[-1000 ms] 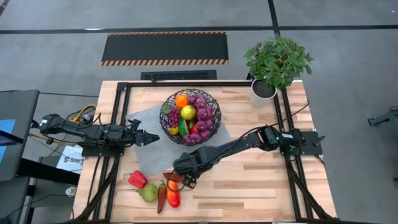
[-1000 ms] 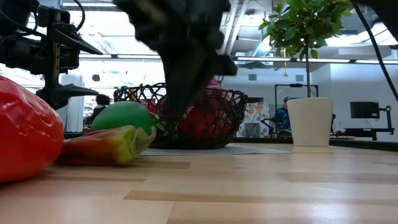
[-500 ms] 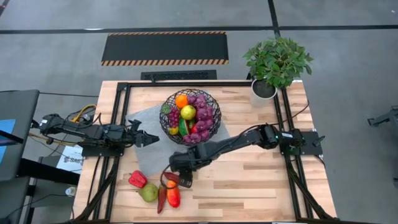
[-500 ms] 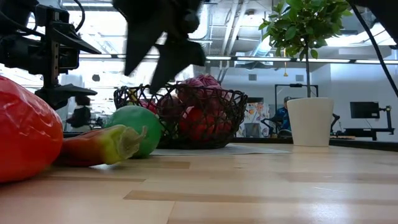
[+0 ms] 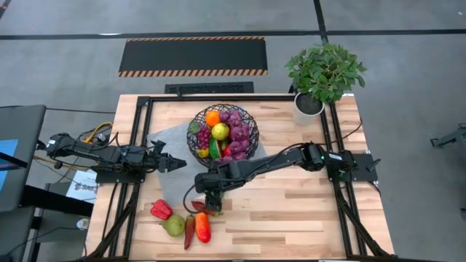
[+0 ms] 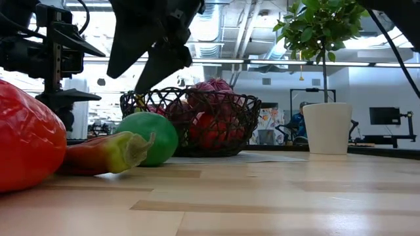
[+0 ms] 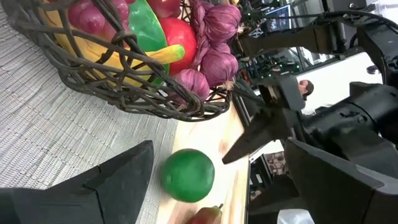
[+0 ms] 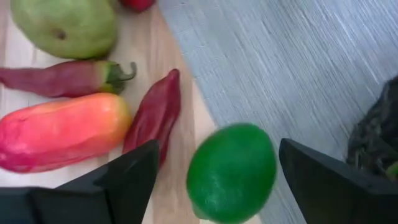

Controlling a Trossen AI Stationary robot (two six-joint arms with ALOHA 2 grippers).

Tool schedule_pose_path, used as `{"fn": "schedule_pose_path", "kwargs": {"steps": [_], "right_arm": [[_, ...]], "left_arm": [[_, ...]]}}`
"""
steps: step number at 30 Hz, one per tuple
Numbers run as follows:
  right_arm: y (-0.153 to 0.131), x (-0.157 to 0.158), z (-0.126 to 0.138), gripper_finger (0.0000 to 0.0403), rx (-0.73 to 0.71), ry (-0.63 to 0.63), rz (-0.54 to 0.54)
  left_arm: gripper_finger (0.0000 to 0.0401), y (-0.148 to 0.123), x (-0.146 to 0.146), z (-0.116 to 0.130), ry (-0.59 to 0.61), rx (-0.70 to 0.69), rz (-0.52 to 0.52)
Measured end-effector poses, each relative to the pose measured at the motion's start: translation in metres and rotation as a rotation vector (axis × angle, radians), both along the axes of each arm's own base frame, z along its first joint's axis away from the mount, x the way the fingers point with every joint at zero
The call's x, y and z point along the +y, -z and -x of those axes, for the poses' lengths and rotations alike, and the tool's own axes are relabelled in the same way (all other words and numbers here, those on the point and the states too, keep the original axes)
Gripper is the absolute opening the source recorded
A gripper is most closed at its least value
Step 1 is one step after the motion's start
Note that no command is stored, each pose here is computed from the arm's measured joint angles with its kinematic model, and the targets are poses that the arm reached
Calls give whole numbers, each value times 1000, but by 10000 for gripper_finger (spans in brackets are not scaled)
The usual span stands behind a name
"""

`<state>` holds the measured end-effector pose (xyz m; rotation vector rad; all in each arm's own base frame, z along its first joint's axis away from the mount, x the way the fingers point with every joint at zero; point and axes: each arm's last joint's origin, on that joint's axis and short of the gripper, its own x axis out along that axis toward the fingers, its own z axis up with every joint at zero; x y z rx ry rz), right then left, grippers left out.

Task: Build produce basket
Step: Put the green lime into the wire basket

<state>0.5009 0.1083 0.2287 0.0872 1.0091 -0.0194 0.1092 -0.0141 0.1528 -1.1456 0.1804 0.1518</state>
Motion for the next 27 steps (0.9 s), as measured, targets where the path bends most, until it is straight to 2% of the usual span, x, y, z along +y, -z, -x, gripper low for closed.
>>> {"fn": "schedule_pose_path", "kwargs": {"steps": [4,12,22,27], "right_arm": [[4,-2,0,344,10,6,-9],[39,-3,11,358,153,164,-59],[42,4,22,347,247,262,-87],[44,11,30,350,327,389,-182]], "left_arm": [[346,0,0,0,0,0,0],[346,0,0,0,2,1,-8],[346,0,0,0,2,1,-11],[346,0,0,0,3,0,-12]]}}
